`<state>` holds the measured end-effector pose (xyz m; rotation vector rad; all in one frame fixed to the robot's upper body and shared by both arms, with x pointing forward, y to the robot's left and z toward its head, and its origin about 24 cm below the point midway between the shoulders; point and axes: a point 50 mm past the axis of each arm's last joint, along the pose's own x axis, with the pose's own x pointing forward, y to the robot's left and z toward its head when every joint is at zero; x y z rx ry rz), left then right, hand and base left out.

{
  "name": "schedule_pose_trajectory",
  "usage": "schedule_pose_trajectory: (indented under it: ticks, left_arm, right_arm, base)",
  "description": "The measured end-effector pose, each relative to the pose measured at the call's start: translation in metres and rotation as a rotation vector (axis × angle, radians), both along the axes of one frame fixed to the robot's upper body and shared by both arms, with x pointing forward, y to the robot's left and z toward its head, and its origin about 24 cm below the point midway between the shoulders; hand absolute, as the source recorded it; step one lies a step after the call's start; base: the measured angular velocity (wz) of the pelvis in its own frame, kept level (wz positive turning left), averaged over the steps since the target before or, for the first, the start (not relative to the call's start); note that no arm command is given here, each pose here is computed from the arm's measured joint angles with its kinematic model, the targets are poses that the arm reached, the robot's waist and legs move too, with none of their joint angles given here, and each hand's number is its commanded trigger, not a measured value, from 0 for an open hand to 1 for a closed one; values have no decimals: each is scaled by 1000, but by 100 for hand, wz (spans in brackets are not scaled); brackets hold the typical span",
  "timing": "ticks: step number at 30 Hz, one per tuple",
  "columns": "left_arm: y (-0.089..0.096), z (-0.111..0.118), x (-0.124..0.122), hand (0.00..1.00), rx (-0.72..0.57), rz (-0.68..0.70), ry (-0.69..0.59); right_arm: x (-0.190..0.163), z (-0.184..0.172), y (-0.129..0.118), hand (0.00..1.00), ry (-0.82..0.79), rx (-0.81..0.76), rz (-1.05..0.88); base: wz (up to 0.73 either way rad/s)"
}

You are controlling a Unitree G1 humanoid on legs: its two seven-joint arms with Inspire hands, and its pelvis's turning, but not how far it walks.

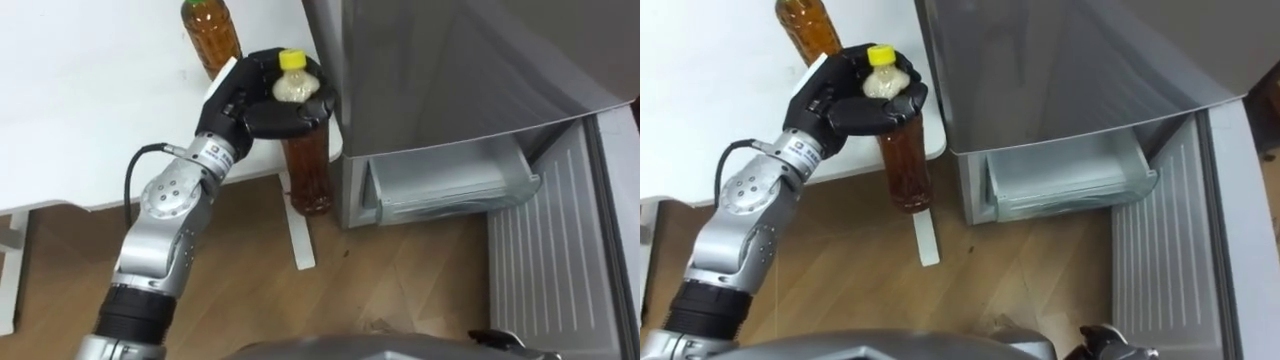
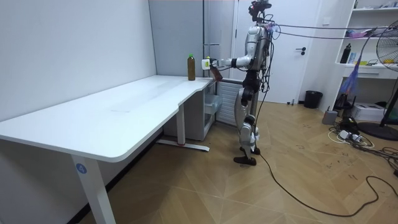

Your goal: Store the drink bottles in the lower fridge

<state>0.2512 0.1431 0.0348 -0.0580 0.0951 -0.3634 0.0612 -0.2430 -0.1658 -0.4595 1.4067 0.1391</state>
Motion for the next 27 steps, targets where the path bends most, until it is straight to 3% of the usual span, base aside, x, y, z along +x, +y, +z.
schedule_pose_trajectory:
  ticks: [12,20,27]
  left_arm:
    - [-11,9,-9,100,-103,-23,-47]
    - [-12,-6,-23,100,-82,-46,13]
    - [-11,-14,-32,100,-84,-54,44]
  right_arm:
    - [36,10,4,0,-146,15,96]
    - [84,24,55,0,-375,226,192]
    - [94,31,72,0,-406,318,270]
  base:
    - [2]
    - [10]
    - [4]
